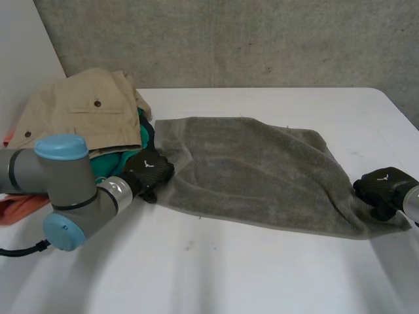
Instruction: Fold the laundry.
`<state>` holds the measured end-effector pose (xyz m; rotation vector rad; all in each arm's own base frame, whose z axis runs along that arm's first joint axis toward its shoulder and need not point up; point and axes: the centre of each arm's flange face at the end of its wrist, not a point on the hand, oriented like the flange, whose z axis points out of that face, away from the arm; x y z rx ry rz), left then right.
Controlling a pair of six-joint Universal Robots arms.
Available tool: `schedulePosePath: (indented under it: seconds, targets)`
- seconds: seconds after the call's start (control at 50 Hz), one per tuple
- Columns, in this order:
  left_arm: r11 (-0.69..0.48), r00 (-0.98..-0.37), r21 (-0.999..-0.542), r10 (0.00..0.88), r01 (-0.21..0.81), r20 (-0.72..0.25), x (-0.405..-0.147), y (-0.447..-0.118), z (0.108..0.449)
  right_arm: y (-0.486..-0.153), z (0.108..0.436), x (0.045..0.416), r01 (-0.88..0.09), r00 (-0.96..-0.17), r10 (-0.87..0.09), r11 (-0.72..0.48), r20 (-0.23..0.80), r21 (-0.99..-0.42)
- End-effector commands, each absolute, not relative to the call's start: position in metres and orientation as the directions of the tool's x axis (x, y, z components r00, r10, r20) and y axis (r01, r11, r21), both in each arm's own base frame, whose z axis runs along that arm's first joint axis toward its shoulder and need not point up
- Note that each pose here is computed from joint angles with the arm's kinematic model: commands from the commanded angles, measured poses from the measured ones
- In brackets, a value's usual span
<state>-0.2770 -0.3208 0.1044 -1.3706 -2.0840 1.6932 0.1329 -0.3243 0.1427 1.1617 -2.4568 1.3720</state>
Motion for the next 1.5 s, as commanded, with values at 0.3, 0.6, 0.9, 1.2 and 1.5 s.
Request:
schedulePosePath:
  seconds: [0.3, 0.6, 0.9, 1.2, 1.5]
  targets:
    - [-0.082, -0.579, -0.835, 0.683, 0.544, -0.445, -0.288, -0.337, 0.101, -0.324, 0.139, 0.133, -0.659, -0.704, -0.574, 0.31, 0.418, -0.685]
    - [-0.156, -0.587, -0.84, 0.649, 0.519, -0.483, -0.297, -0.349, 0.096, -0.324, 0.137, 0.133, -0.659, -0.705, -0.576, 0.313, 0.415, -0.684]
    - [-0.198, -0.647, -0.842, 0.561, 0.502, -0.517, -0.296, -0.349, 0.147, -0.33, 0.149, 0.128, -0.662, -0.71, -0.544, 0.3, 0.447, -0.687]
    - [-0.367, -0.789, -0.869, 0.396, 0.333, -0.47, -0.245, -0.233, 0.341, -0.31, 0.319, 0.105, -0.779, -0.62, -0.259, 0.084, 0.741, -0.622]
    - [-0.113, -0.76, -0.871, 0.445, 0.478, -0.474, -0.272, -0.32, 0.242, -0.355, 0.254, 0.132, -0.807, -0.584, -0.351, 0.15, 0.732, -0.572]
